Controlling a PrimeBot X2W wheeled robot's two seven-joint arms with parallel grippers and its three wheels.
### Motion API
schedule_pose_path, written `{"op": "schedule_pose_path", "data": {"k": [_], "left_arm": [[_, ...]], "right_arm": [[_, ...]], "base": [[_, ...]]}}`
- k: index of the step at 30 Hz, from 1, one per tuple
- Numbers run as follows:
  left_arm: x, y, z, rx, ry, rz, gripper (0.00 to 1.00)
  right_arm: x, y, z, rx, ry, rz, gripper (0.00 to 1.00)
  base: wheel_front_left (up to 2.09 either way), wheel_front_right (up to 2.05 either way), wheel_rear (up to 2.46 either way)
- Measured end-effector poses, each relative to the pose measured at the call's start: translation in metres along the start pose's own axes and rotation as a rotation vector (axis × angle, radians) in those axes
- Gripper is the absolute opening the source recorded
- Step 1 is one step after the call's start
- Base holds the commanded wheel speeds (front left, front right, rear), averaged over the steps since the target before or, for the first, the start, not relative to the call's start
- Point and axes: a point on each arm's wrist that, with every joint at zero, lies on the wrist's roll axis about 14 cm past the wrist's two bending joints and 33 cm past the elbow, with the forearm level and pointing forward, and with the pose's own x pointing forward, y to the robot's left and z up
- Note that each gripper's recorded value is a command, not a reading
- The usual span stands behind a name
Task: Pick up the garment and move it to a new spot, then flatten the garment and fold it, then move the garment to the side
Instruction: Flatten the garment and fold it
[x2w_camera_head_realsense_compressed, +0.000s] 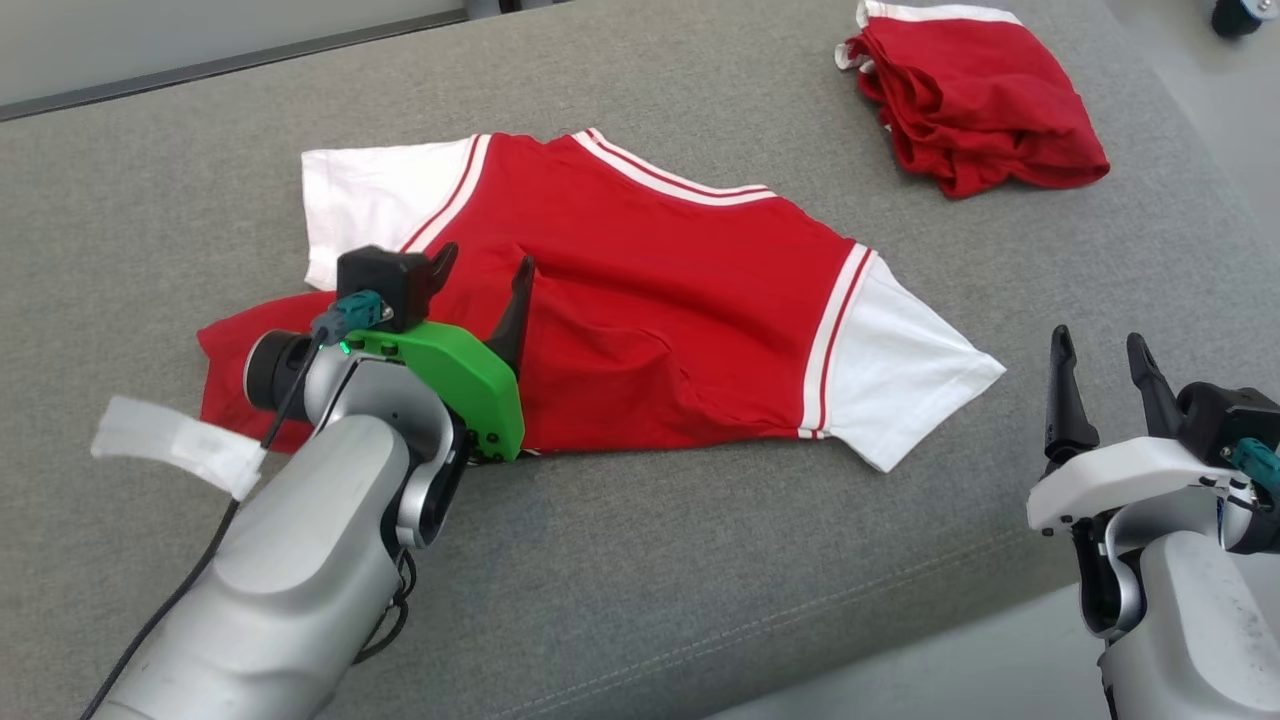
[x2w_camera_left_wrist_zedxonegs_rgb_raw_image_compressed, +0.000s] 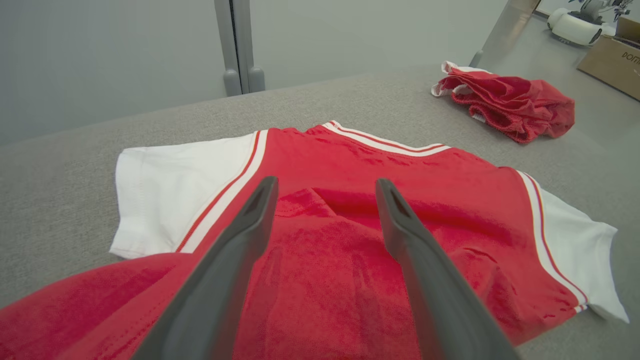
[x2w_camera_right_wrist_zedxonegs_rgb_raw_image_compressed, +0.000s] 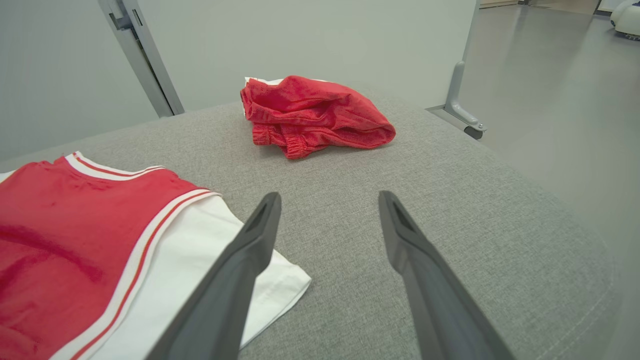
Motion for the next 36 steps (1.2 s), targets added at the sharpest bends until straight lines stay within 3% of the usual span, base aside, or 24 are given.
{"op": "schedule_pose_path", "data": {"k": [12,20,30,36], "left_arm": [[0.054,-0.013,-0.042,0.064,0.225,-0.035,1.0],[0.06,0.008,-0.052,0.129,0.24,0.058,1.0],[0.054,0.008,-0.066,0.149,0.3,0.062,1.0],[0.054,0.004,-0.073,0.147,0.316,0.061,0.9]], "right_arm": [[-0.01,-0.016,-0.014,-0.011,0.045,-0.051,1.0],[-0.011,-0.017,-0.02,-0.01,0.06,-0.06,1.0],[-0.011,-0.011,-0.023,0.001,0.065,-0.047,1.0],[-0.012,-0.009,-0.024,0.0,0.071,-0.04,1.0]], "base": [[0.0,0.0,0.0],[0.0,0.0,0.0],[0.0,0.0,0.0],[0.0,0.0,0.0]]}}
